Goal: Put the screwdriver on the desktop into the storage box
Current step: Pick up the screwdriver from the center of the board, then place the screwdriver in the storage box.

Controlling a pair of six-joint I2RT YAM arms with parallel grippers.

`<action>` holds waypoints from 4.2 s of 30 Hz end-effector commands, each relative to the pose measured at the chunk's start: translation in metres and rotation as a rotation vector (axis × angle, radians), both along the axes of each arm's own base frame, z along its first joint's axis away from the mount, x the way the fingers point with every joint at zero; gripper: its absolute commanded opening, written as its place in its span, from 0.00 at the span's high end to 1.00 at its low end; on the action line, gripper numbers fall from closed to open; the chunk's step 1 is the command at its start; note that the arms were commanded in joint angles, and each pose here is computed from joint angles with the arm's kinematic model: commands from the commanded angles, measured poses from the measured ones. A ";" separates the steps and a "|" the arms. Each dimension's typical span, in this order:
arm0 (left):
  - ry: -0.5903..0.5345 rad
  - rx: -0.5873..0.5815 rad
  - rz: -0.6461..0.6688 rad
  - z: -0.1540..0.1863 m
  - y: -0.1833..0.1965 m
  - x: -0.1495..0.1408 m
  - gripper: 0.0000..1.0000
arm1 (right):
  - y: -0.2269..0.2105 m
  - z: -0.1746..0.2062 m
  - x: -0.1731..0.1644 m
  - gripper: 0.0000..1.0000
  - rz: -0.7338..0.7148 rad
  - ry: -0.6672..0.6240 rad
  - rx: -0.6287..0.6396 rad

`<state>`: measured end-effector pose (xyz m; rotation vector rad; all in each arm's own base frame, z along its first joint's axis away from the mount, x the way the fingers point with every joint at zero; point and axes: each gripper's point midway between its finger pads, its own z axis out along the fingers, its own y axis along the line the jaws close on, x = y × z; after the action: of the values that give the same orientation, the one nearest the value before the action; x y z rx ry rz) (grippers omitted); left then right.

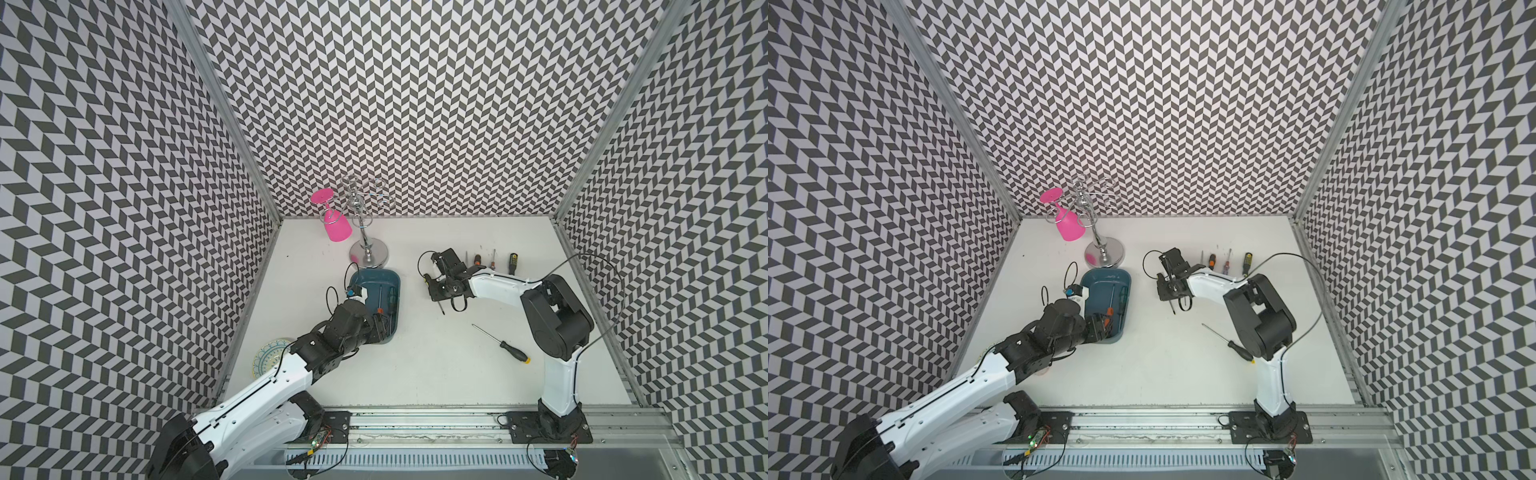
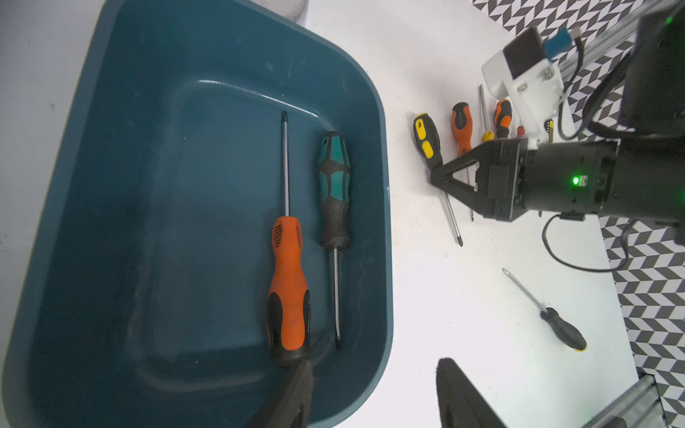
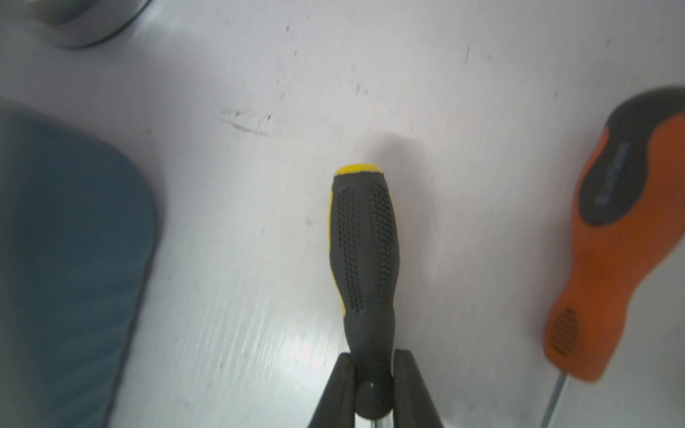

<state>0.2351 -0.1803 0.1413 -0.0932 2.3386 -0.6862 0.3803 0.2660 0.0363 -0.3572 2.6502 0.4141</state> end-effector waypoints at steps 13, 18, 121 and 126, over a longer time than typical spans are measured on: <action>-0.228 -0.286 -0.121 0.078 -0.036 0.010 0.26 | 0.032 0.128 -0.063 0.87 0.133 -0.153 0.515; -0.269 -0.341 -0.151 0.092 -0.044 0.012 0.27 | 0.038 0.150 -0.083 0.87 0.167 -0.166 0.609; -0.014 0.323 0.087 0.033 0.032 0.115 1.00 | 0.029 0.119 -0.166 0.58 0.265 -0.131 0.641; 0.026 0.449 0.112 0.015 0.041 0.130 1.00 | 0.029 0.113 -0.165 0.58 0.260 -0.125 0.630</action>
<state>0.3598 -0.1561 0.1616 -0.0464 2.4107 -0.2594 0.2122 0.2948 0.1434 -0.4845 2.2500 1.2349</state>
